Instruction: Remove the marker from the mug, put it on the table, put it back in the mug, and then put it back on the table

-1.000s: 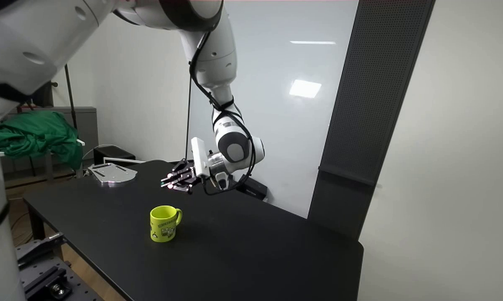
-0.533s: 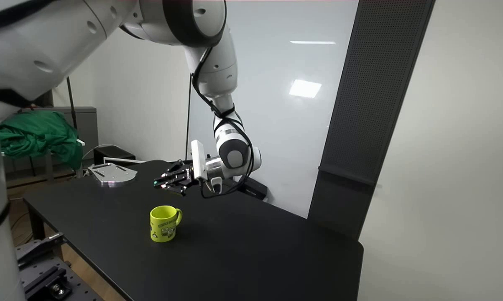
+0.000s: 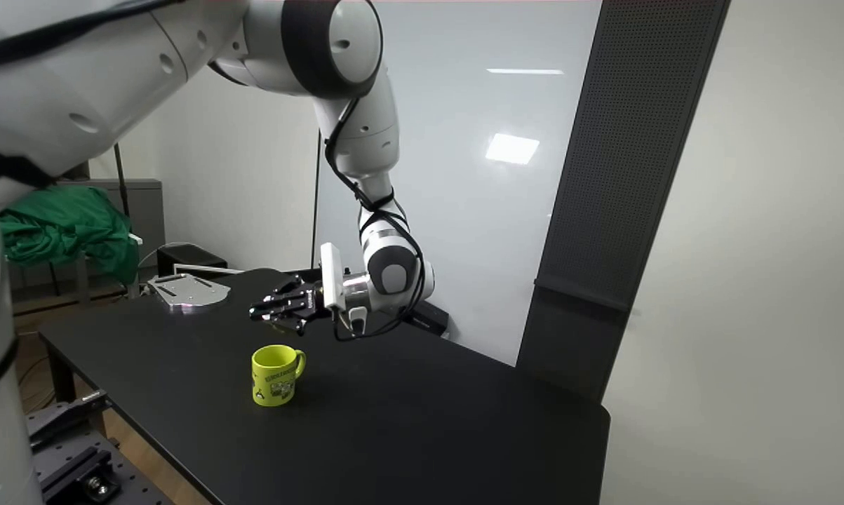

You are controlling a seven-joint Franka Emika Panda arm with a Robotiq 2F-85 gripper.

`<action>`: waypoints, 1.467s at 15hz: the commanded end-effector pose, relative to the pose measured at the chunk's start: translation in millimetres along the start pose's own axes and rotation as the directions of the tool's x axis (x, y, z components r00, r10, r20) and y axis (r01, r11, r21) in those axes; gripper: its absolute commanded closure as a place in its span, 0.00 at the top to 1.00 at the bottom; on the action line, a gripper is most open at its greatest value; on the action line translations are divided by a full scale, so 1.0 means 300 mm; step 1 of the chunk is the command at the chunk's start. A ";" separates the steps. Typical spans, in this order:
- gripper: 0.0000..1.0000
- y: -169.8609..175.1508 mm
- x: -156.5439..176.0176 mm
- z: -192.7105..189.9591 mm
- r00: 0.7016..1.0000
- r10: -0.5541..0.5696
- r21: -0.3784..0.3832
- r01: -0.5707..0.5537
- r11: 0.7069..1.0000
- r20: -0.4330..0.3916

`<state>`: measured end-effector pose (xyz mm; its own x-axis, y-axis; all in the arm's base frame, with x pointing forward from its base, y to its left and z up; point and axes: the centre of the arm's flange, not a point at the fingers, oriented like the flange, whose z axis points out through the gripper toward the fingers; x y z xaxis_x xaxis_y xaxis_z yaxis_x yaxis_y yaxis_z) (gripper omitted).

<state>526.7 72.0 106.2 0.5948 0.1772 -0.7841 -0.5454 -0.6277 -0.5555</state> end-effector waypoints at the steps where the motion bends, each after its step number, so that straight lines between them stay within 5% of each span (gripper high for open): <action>1: 0.05 0.002 0.033 -0.015 0.999 0.039 0.024 -0.040 0.999 0.034; 21: 0.05 0.135 0.176 0.019 0.986 0.125 0.047 -0.131 0.990 0.113; 22: 0.44 0.136 0.182 0.022 0.986 0.126 0.032 -0.130 0.991 0.109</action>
<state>518.5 57.8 45.0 0.4826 0.1897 -0.8551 -0.6219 -0.6132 -0.4870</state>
